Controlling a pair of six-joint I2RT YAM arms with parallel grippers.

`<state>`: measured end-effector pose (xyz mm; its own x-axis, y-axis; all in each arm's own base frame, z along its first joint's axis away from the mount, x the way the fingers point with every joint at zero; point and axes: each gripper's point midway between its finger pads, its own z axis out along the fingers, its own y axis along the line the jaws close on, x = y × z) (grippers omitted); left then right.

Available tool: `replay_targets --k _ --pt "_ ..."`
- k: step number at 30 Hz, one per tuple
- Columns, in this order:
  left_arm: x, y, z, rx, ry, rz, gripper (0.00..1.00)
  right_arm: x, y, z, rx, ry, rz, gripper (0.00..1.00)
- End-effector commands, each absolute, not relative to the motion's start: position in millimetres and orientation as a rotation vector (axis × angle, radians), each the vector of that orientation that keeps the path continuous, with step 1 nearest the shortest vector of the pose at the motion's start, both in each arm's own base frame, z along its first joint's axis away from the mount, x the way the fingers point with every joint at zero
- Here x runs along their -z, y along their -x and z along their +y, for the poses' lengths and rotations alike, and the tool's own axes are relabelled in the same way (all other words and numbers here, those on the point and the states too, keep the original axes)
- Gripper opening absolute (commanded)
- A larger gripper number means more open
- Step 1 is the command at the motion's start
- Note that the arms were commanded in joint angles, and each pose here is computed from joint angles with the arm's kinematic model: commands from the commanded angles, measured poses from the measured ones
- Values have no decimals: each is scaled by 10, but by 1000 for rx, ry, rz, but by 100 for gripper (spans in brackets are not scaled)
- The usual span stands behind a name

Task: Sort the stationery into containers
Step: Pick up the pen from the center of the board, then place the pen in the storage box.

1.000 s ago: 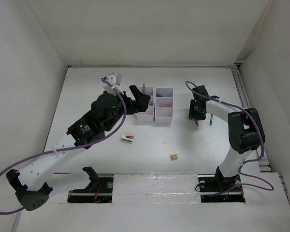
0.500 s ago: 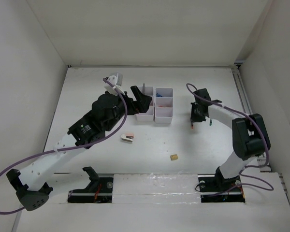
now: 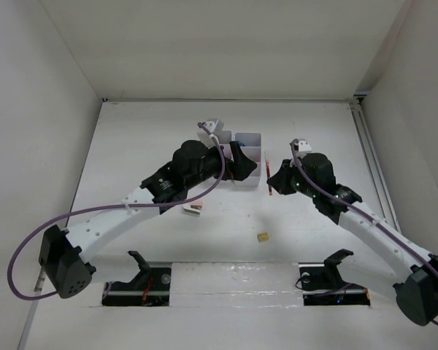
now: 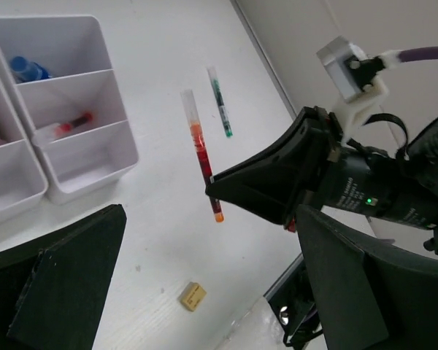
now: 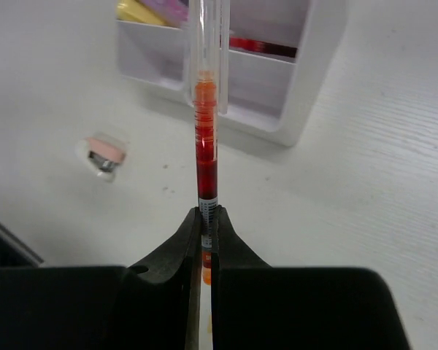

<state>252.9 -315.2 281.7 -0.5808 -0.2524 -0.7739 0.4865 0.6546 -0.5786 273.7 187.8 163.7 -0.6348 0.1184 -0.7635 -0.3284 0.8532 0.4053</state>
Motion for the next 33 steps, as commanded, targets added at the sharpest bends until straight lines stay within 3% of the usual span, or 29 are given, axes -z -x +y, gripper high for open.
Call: replay_targets --k 1,10,12,15,16,17,18,19,21,22,24,33 --pt "-3044 -2434 -3400 1201 -270 1847 100 -2112 -2634 2171 -840 220 1982 0" --pt "-2926 -2444 -3598 1273 -309 1860 100 -2619 -2224 2532 -1039 315 1827 0" --pt "-2917 -2460 -3620 1281 -301 1860 96 -2622 -2140 2599 -1072 340 1831 0" --pt "-2929 -2499 -3639 1279 -293 1844 75 -2643 -2057 2675 -1098 371 1821 0" --pt "-2929 -2499 -3639 1279 -293 1844 54 -2642 -2052 2684 -1092 368 1821 0" --pt "-2929 -2499 -3639 1279 -293 1844 54 -2642 -2052 2684 -1092 368 1821 0" --pt "-2891 -2510 -3651 1276 -293 1854 31 -2641 -2068 2675 -1083 359 1820 0" --pt "-2891 -2510 -3651 1276 -293 1854 22 -2691 -2063 2670 -1089 358 1801 0" --pt "-2959 -2560 -3643 1257 -286 1826 7 -2689 -2065 2668 -1083 366 1798 13" --pt "-2920 -2589 -3647 1244 -277 1834 0 -2670 -2064 2645 -1075 359 1797 47" --pt "-2976 -2689 -3639 1193 -275 1805 0 -2642 -2129 2586 -1032 298 1801 100" --pt "-3242 -3265 -3530 905 -123 1598 0 -2071 -2449 1571 -495 -248 1966 100"
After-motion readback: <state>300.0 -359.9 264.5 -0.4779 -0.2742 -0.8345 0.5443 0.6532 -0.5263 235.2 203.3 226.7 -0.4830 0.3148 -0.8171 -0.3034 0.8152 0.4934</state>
